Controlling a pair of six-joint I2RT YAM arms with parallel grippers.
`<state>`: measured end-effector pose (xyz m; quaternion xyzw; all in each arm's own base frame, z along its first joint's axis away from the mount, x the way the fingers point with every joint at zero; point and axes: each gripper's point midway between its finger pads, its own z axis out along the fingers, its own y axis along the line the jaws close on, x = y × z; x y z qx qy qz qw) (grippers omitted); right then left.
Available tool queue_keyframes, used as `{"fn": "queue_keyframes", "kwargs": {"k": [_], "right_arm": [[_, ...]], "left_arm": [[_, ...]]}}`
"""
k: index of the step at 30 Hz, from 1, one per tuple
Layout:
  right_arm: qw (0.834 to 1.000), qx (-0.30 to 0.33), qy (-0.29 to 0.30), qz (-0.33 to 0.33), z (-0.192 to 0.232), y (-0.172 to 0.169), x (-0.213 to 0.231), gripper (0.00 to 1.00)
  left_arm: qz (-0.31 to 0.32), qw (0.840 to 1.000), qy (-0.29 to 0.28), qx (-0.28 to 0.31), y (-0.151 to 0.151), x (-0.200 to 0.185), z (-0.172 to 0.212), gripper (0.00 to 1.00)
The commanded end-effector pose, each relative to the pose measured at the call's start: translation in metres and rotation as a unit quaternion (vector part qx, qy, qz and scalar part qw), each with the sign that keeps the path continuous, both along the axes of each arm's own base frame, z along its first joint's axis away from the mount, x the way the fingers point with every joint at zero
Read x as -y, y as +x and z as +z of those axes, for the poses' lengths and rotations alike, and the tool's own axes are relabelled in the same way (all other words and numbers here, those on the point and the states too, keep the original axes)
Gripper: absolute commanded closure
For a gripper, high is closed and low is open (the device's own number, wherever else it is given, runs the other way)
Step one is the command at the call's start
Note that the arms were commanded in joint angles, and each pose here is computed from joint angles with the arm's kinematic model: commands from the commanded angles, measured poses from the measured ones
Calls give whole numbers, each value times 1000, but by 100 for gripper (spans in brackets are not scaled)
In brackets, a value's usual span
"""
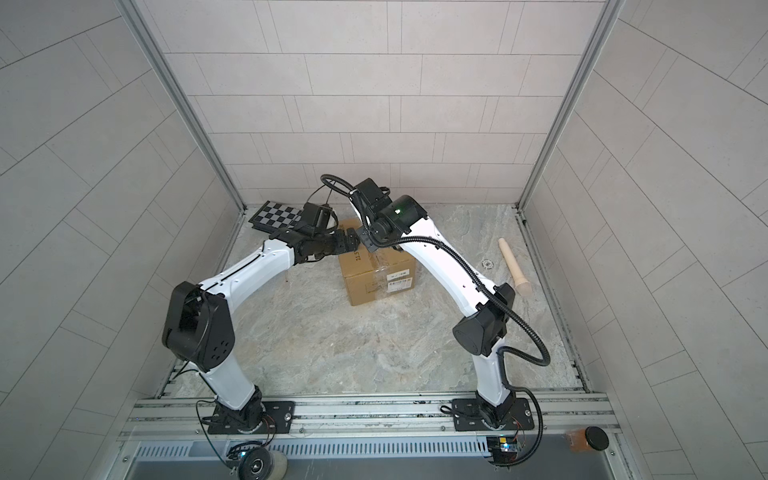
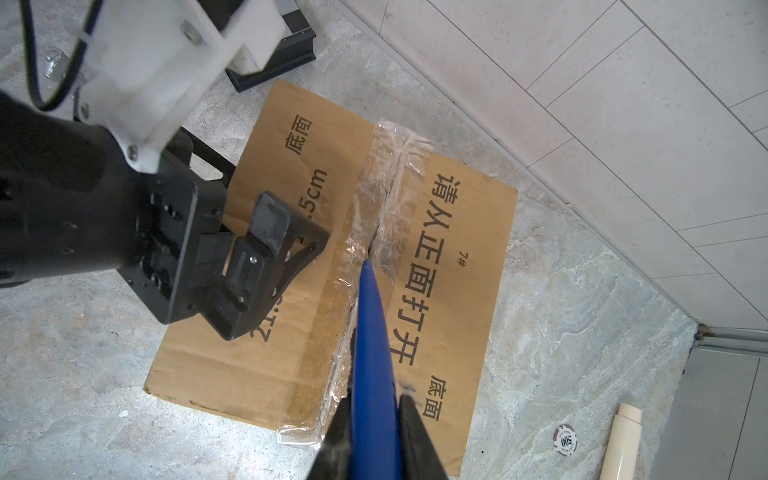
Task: Unpack the express box
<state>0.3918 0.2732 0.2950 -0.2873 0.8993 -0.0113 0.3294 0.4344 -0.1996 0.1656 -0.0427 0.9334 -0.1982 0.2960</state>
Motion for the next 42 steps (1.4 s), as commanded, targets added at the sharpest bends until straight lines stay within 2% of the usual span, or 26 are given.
{"fn": "queue_keyframes", "kwargs": {"k": [1,9,25,38,42], "right_arm": [[1000,-4,-16,-8,-9,3,5,100],[999,-21,-23,-10,-25,3,4,100],[996,-73,-47,26,-13,-34,21,100],[996,-80,-21,33,-45,-6,-12,100],[995,-92,-19,34,-48,-9,-14,100]], "left_arm": [[28,989,95,-112,-29,-39,-74,0],[30,988,98,-113,-30,-40,-75,1],[39,987,101,-116,-30,-44,-76,1],[28,992,74,-100,-26,-34,-66,0],[28,992,73,-104,-27,-34,-68,0]]}}
